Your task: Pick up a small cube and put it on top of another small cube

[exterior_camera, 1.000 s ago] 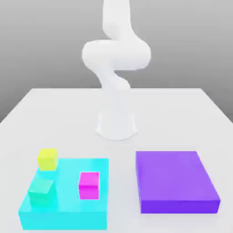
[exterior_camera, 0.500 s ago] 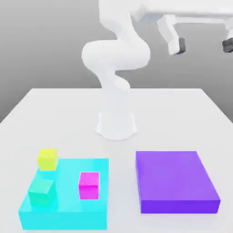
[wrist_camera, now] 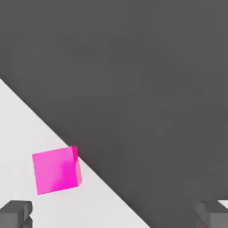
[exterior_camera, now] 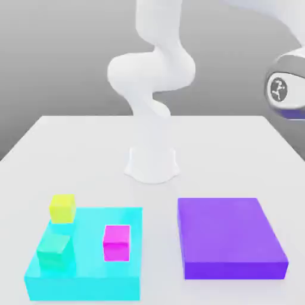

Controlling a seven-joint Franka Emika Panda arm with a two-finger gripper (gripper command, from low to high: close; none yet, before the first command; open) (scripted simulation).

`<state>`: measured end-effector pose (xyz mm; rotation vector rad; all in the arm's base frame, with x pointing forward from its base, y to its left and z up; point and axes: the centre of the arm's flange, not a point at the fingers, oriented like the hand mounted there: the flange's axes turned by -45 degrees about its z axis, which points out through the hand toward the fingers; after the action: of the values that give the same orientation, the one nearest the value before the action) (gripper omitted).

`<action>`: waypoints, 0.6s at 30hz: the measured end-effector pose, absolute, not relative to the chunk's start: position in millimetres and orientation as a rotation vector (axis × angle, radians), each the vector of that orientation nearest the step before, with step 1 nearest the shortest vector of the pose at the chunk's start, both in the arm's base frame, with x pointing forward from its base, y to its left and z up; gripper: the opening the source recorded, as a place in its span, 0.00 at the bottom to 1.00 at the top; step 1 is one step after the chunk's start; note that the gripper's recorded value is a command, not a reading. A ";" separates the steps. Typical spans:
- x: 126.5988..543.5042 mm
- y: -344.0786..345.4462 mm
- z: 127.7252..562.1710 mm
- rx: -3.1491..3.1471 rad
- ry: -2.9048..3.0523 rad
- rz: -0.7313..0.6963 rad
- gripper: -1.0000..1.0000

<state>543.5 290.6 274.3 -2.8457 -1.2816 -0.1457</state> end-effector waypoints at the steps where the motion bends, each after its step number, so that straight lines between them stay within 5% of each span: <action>1: 540.1 299.2 256.4 -2.833 -1.321 -0.113 0.50; 7: 525.6 325.7 151.4 -2.786 -1.452 -0.003 0.50; 8: 525.0 325.8 138.1 -2.785 -1.454 -0.002 0.00; 14: 524.5 325.8 131.5 -2.783 -1.454 0.001 0.00; 18: 524.8 326.2 176.7 -2.783 -1.455 0.001 0.00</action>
<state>524.8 326.2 176.7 -2.7828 -1.4546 0.0013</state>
